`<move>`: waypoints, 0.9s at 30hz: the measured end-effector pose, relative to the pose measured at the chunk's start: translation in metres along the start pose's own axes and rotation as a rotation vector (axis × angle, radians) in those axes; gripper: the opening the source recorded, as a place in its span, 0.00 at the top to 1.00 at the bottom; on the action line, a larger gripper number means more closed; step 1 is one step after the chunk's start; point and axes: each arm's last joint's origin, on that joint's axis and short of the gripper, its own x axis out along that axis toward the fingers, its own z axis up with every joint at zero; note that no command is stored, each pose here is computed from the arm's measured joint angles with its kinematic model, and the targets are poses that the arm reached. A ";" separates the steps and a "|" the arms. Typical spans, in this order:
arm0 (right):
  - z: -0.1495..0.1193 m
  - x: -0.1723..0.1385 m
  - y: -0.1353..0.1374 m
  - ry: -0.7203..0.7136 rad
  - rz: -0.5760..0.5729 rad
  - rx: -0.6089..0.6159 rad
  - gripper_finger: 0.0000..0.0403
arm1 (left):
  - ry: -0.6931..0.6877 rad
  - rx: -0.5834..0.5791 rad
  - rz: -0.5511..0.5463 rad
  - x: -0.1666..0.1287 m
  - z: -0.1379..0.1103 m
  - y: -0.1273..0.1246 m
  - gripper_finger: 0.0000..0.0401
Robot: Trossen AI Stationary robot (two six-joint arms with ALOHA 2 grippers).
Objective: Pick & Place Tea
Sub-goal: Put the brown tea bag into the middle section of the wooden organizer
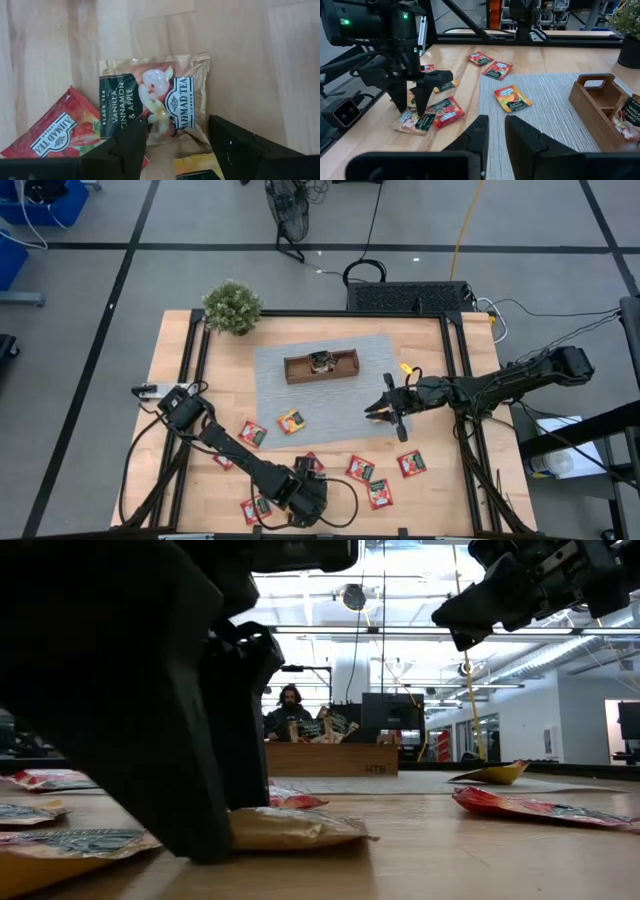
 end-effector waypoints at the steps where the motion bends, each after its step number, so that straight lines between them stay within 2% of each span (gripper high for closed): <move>1: 0.000 0.000 0.000 0.000 0.000 0.000 0.88 | 0.001 -0.009 0.000 0.000 0.000 0.000 0.47; 6: 0.000 0.000 0.000 0.000 0.000 0.000 0.88 | 0.020 -0.010 -0.042 0.000 -0.001 -0.001 0.58; 15: 0.000 0.000 0.000 0.000 0.000 0.000 0.88 | 0.043 -0.010 -0.119 -0.001 -0.001 -0.004 0.95; 17: 0.000 0.000 0.000 0.000 0.000 0.000 0.88 | 0.044 -0.006 -0.121 -0.001 -0.001 -0.004 0.97; 19: 0.000 0.000 0.000 0.000 0.000 0.000 0.88 | 0.051 0.046 -0.115 -0.003 -0.001 -0.006 0.97; 23: 0.000 0.000 0.000 0.000 0.000 0.022 0.88 | 0.057 0.188 0.003 -0.018 0.000 -0.013 0.98; 27: -0.001 0.006 0.000 -0.034 0.003 0.050 0.88 | 0.000 0.306 0.294 -0.044 0.010 -0.011 0.99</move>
